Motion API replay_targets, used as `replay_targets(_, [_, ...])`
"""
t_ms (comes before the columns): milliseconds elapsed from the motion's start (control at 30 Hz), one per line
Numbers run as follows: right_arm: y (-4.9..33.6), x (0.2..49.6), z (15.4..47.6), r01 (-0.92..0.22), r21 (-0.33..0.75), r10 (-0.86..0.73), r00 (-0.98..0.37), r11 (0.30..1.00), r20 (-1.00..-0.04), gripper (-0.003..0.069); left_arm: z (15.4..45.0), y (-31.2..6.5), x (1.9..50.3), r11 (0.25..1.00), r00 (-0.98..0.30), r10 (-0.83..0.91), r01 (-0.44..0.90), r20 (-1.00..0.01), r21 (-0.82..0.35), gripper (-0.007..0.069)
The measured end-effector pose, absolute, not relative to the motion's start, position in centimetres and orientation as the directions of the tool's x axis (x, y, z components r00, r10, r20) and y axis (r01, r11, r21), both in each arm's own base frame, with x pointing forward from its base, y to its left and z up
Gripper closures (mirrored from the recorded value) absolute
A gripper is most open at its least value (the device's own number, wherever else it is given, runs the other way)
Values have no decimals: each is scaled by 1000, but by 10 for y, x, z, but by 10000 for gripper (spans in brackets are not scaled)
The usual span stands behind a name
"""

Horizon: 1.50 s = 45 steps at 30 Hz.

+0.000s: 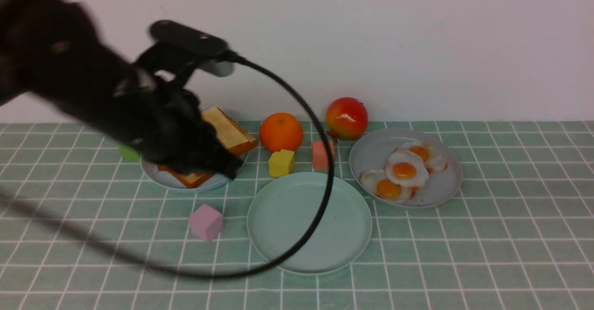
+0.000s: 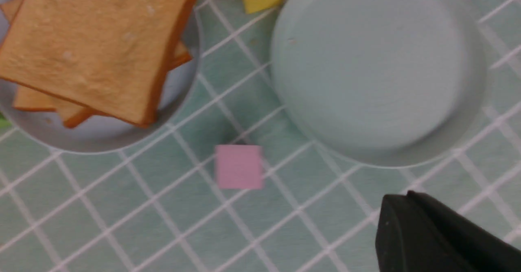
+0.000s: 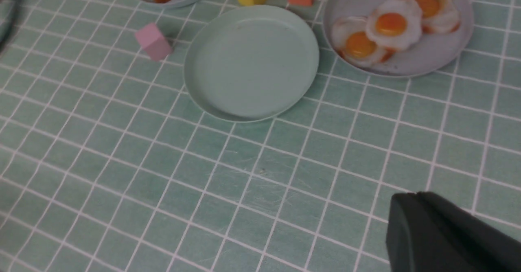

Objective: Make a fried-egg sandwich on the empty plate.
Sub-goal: Use the left arm to grab a slice of bread

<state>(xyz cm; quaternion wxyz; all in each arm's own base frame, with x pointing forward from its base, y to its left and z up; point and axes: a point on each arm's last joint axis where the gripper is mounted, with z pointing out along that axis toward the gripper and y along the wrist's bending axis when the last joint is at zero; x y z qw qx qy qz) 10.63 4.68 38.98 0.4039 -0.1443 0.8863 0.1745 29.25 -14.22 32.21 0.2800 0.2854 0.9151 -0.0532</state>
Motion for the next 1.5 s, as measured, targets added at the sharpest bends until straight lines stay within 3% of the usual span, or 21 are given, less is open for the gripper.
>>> replay_targets(200, [55,104,389,-483,166,-198,-614,859,-764,655,290,-135,357,849,-761,513,519,-398,100,638])
replay_targets(367, [58,103,389,-516,158,-226,-602,842,-765,653,274,-120,392,853,-770,512,510,-382,116,627])
replay_targets(433, [59,102,389,-522,157,-231,-601,838,-766,652,266,-117,402,827,-743,554,544,-376,143,589])
replay_targets(700, [59,102,389,-526,155,-234,-599,836,-766,652,239,-122,429,754,-627,650,601,-429,265,270])
replay_targets(800, [59,102,389,-526,155,-235,-599,836,-765,652,225,-123,437,744,-616,663,605,-426,284,216])
replay_targets(967, [59,102,389,-526,156,-235,-600,836,-765,648,206,-124,441,738,-628,671,616,-394,275,201])
replay_targets(1167, [59,102,389,-526,156,-235,-600,836,-765,645,202,-124,444,735,-627,675,618,-390,279,202])
replay_targets(1233, [59,102,389,-526,156,-235,-600,836,-765,643,202,-124,444,733,-625,677,618,-388,282,235])
replay_targets(1367, [59,102,389,-526,156,-236,-600,836,-764,641,202,-124,444,729,-624,682,622,-383,286,375])
replay_targets(1400, [59,102,389,-526,156,-236,-601,836,-764,639,203,-125,444,728,-624,683,623,-380,285,447])
replay_targets(1500, [59,102,389,-527,156,-236,-601,836,-764,637,206,-125,443,726,-620,685,625,-382,289,564])
